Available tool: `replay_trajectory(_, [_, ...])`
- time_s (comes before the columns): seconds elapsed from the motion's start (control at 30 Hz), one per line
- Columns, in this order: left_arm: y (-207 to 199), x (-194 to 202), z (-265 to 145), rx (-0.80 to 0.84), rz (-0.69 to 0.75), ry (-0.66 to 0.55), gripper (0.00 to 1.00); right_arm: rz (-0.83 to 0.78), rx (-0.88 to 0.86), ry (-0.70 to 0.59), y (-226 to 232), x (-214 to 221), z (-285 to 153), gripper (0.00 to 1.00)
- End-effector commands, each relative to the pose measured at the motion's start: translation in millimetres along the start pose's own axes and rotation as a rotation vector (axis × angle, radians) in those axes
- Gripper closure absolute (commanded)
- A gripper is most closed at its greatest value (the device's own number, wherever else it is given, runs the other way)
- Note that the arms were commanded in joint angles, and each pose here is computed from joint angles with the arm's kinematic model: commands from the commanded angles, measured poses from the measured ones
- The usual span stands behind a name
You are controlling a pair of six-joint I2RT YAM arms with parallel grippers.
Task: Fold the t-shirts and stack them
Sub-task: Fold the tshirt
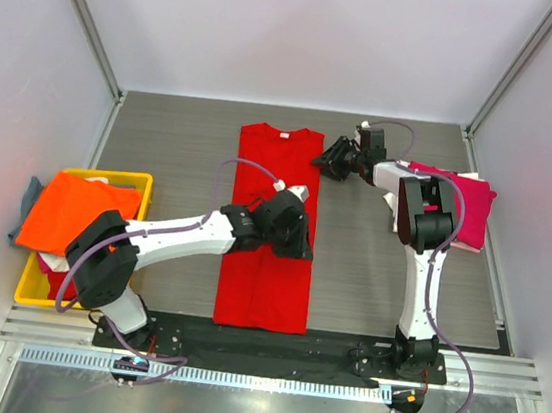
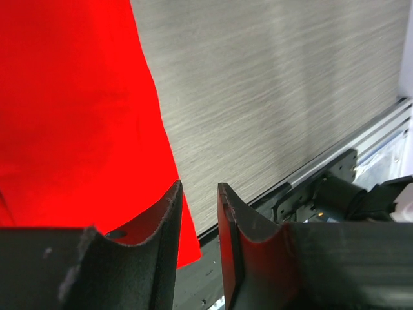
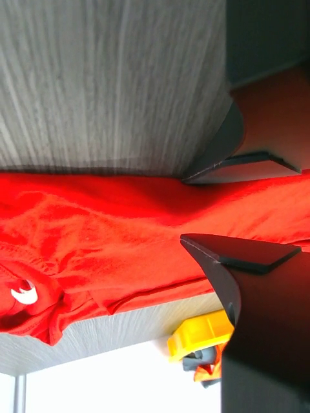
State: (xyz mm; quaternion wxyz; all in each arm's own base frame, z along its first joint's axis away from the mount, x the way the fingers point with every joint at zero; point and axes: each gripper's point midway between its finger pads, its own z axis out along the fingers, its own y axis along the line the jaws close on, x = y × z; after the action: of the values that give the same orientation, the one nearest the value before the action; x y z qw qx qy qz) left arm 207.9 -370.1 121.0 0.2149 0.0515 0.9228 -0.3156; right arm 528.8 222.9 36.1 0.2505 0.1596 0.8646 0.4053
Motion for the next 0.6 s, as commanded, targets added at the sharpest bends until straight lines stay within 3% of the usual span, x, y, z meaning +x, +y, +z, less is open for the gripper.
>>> replay_trajectory(0.0, [-10.1,13.1,11.1,0.017,0.013,0.013,0.71,0.002,-0.001,0.009,-10.1,-2.8,8.6,0.58])
replay_trajectory(0.2, [-5.3,61.3,31.7,0.037,-0.042,0.146,0.78,0.021,0.009,0.009,-24.9,-8.5,17.1,0.58])
replay_trajectory(0.57, [26.9,120.4,42.2,-0.018,-0.109,0.240,0.81,0.065,0.023,-0.013,-43.1,-24.5,31.8,0.69])
